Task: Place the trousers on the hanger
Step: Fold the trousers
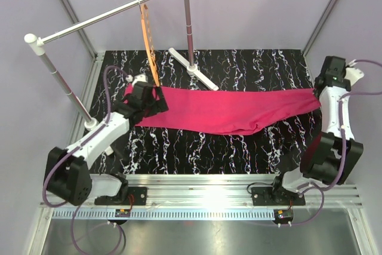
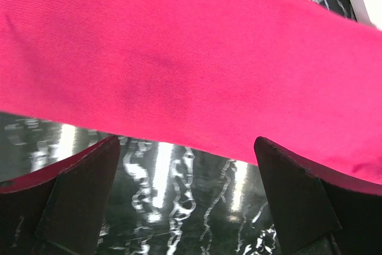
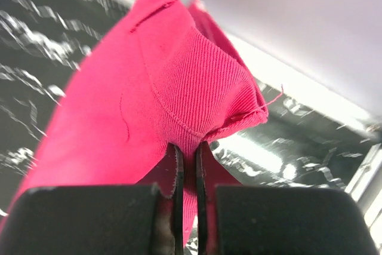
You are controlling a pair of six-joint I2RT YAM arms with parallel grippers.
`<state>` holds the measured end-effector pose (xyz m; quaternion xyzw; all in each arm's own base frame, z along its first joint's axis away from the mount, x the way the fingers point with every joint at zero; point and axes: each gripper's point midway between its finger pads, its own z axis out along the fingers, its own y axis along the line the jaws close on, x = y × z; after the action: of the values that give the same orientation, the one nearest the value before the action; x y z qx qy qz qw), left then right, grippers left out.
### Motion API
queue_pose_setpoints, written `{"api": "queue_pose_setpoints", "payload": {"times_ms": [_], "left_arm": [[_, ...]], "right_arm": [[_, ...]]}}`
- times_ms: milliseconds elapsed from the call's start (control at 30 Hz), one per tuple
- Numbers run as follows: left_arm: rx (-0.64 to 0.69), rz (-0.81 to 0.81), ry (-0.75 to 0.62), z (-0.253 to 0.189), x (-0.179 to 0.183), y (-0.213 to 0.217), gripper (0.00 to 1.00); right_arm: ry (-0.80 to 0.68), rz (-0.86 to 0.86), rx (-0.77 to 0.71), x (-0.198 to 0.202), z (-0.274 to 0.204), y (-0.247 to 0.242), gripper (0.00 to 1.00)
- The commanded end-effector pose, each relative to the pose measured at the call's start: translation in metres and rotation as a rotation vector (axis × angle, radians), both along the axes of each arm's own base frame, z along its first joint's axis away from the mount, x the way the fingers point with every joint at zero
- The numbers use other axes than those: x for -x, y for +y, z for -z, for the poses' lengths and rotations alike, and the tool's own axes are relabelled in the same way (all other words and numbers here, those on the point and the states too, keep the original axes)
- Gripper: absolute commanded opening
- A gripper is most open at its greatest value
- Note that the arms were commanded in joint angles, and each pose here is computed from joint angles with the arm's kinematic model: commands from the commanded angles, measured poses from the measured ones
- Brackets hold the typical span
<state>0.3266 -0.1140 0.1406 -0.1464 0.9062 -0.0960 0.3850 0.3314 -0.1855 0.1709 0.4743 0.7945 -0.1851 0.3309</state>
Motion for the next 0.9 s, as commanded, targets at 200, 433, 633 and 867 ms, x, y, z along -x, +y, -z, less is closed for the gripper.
{"api": "queue_pose_setpoints", "payload": {"times_ms": [200, 433, 633, 867], "left_arm": [[0.062, 0.192, -0.030, 0.022, -0.011, -0.124, 0.99], [0.107, 0.285, -0.007, 0.025, -0.024, -0.198, 0.99], [0.097, 0.317, 0.020, 0.042, -0.040, -0.234, 0.99], [0.126, 0.343, 0.069, 0.071, -0.032, -0.267, 0.99]], "right_arm": [[-0.162, 0.018, 0.208, 0.022, -0.125, -0.021, 0.00], [-0.410, -0.210, 0.036, -0.019, -0.137, 0.026, 0.00], [-0.579, -0.436, -0.020, -0.046, -0.164, 0.090, 0.00], [-0.679, -0.626, -0.069, -0.056, -0.196, 0.179, 0.00]]}}
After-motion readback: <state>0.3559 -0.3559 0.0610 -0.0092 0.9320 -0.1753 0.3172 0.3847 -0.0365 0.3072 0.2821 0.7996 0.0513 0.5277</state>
